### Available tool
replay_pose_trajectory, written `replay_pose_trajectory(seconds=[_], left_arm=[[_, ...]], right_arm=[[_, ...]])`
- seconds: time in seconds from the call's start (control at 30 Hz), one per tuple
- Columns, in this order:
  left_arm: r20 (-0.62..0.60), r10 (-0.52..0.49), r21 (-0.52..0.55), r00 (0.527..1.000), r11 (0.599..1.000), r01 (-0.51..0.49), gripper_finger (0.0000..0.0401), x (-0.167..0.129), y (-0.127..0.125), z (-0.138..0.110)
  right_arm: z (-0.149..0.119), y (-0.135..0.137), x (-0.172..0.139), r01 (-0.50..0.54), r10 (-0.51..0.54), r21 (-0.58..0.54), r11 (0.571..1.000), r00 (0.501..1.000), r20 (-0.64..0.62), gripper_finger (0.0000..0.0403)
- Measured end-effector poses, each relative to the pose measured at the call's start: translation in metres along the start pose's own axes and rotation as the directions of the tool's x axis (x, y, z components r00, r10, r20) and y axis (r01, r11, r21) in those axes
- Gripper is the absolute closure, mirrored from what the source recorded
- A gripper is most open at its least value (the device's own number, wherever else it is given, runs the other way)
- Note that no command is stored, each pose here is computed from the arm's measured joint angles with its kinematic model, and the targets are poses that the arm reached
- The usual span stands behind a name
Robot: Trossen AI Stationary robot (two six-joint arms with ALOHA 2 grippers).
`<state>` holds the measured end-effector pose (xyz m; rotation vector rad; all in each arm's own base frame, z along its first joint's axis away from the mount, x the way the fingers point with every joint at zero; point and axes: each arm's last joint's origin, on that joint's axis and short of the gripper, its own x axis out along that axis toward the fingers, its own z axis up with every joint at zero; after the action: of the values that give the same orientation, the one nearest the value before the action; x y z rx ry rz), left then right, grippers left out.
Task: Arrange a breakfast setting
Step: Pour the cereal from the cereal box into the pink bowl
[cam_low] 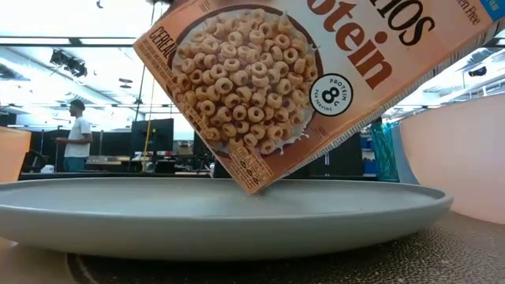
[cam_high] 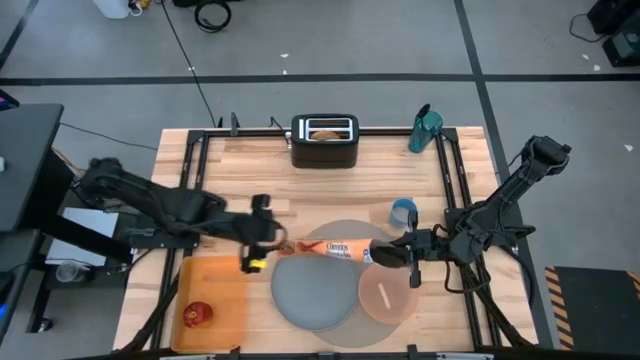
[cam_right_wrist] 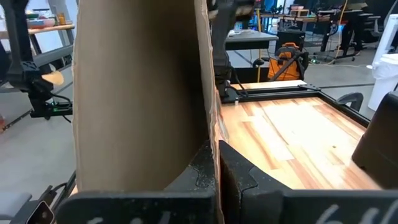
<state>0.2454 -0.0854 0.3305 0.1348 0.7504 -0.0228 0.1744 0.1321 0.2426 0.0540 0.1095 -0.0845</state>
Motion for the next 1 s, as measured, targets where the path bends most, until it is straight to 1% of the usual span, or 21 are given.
replay_pose_trajectory(seconds=[0.07, 0.17, 0.27, 0.37, 0.53, 0.6, 0.7, 0.83, 0.9, 1.0], left_arm=[[0.032, 0.0, -0.047, 0.999, 0.999, 0.002, 0.017, 0.003, -0.002, -0.025], [0.041, 0.046, -0.073, 0.998, 0.996, -0.043, 0.017, 0.014, -0.005, -0.062], [0.074, 0.097, -0.078, 0.993, 0.993, -0.091, 0.017, 0.02, -0.007, -0.086], [0.082, 0.094, -0.07, 0.992, 0.994, -0.088, 0.017, 0.031, -0.01, -0.104], [0.072, 0.063, -0.132, 0.995, 0.99, -0.053, 0.0163, 0.041, -0.013, -0.118], [0.11, 0.045, -0.144, 0.993, 0.989, -0.029, 0.0148, 0.043, -0.016, -0.12], [0.168, 0.026, -0.142, 0.985, 0.99, -0.001, 0.0115, 0.044, -0.018, -0.119], [0.178, 0.036, -0.148, 0.983, 0.989, -0.009, 0.0072, 0.053, -0.018, -0.123], [0.182, 0.036, -0.151, 0.983, 0.988, -0.008, 0.0059, 0.059, -0.019, -0.125], [0.21, 0.039, -0.14, 0.977, 0.99, -0.01, 0.0054, 0.068, -0.02, -0.125]], right_arm=[[0.0, 0.0, 0.0, 0.006, -0.006, 0.009, 1.0, 1.0, 0.002, 0.0397], [0.0, -0.001, 0.0, 0.019, -0.019, 0.012, 1.0, 1.0, 0.004, 0.0397], [0.0, -0.001, 0.0, 0.024, -0.024, 0.018, 1.0, 1.0, 0.005, 0.0397], [0.0, -0.001, 0.0, 0.024, -0.025, 0.023, 0.999, 1.0, 0.005, 0.0397], [0.0, -0.001, 0.0, 0.027, -0.027, 0.023, 0.999, 1.0, 0.005, 0.0397], [0.0, -0.001, 0.0, 0.027, -0.027, 0.023, 0.999, 1.0, 0.005, 0.0397], [0.0, -0.001, 0.0, 0.026, -0.026, 0.023, 0.999, 1.0, 0.005, 0.0397], [0.0, -0.001, 0.0, 0.025, -0.025, 0.023, 0.999, 1.0, 0.005, 0.0396], [0.0, -0.001, 0.0, 0.024, -0.025, 0.022, 0.999, 1.0, 0.004, 0.0396], [0.0, -0.001, 0.0, 0.025, -0.025, 0.021, 0.999, 1.0, 0.003, 0.0396]])
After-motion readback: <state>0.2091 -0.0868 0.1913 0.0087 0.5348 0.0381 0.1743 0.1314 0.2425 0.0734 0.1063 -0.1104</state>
